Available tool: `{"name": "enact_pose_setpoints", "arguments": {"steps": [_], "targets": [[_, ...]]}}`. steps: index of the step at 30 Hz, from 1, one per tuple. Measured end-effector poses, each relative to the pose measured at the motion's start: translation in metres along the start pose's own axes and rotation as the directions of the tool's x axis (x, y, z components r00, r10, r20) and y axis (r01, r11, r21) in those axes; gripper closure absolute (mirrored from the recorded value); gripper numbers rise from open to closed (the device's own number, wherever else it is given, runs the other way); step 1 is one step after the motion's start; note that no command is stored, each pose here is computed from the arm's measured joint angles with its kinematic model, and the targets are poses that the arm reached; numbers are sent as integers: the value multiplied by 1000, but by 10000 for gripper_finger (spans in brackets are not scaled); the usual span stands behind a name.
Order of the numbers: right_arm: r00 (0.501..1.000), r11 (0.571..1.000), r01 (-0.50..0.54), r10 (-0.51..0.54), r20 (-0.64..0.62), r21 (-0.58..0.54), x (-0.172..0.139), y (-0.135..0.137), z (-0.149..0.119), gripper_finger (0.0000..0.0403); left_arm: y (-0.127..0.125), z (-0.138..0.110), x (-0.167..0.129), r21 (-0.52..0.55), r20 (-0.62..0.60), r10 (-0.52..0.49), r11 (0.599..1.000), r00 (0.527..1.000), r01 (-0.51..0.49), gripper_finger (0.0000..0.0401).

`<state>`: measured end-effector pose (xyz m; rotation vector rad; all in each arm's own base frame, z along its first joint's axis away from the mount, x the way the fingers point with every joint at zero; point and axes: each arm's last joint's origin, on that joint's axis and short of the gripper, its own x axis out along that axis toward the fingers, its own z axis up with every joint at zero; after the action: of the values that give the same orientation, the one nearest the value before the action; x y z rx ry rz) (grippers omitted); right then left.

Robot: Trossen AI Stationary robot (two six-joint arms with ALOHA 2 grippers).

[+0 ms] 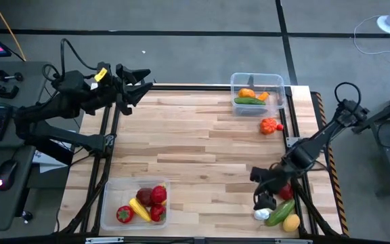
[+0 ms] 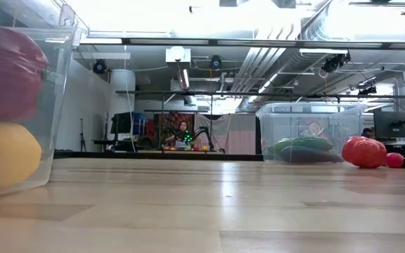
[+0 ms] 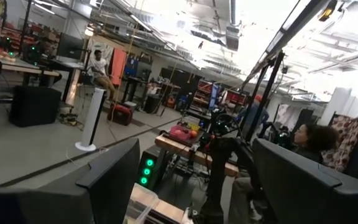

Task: Sort produce into baskets
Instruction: Put the green cucumber into the top transparent bin

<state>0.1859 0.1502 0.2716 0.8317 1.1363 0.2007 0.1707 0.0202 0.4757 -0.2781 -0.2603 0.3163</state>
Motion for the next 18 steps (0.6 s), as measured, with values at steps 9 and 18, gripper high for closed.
{"name": "enact_pose_setpoints", "arguments": {"steps": [9, 18], "targets": [[997, 1000, -14, 15, -77, 9, 5, 5, -13, 41, 0, 0, 0, 0, 1, 0, 1000, 1000, 0, 101], [894, 968, 153, -220, -390, -197, 39, -10, -47, 41, 0, 0, 0, 0, 0, -3, 1000, 1000, 3, 101]]}}
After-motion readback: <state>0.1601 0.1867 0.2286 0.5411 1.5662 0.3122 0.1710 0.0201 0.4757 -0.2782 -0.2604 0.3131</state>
